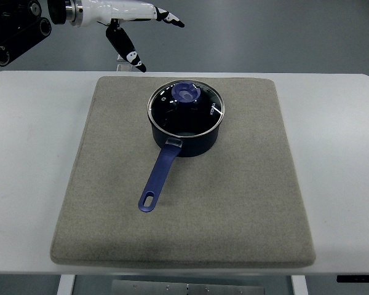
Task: Open pot lid and place left with left hand
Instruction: 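Move the left hand over the saucepan toward the blue lid knob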
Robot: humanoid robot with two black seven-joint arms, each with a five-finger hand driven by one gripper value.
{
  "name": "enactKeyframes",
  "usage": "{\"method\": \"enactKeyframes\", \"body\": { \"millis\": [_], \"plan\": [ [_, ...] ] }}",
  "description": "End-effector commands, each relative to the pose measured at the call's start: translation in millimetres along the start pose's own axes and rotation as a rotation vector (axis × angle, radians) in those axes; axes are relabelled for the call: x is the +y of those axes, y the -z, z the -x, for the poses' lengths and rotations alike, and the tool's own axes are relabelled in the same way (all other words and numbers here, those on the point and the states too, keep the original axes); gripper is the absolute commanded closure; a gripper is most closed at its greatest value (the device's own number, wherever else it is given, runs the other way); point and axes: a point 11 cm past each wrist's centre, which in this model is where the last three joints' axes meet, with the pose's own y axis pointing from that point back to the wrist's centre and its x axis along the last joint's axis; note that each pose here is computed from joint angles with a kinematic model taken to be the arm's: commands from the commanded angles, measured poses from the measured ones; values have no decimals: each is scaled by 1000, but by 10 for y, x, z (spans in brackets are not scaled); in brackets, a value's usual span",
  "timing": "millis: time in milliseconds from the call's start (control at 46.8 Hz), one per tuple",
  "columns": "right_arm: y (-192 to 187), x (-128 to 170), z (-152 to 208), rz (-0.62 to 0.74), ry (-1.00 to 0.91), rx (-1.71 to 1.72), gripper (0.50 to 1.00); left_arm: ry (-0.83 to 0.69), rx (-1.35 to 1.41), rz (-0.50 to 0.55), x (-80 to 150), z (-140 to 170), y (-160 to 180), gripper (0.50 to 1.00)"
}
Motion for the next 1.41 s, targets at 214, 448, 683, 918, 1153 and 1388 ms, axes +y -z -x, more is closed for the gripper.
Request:
{"method": "enactKeyframes", "body": {
  "millis": [214, 448, 683, 918, 1153, 1388],
  "plan": [
    [1, 0, 0, 0, 0, -1, 583, 130, 48, 45, 36, -60, -232, 525],
    [0, 0, 0, 0, 0, 0, 583, 222, -56, 2, 16, 96, -192, 542],
    [1, 0, 0, 0, 0, -1, 583, 207, -116, 18, -81, 84, -277, 555],
    [0, 0, 0, 0, 0, 0, 583, 200, -160, 51, -246, 126, -410, 553],
    [-9, 0, 1, 1, 0, 0, 583, 262, -247, 48, -344, 225, -480, 559],
    [1, 0, 0, 0, 0, -1, 583, 280, -264, 76, -479, 290, -606, 557]
  ]
}}
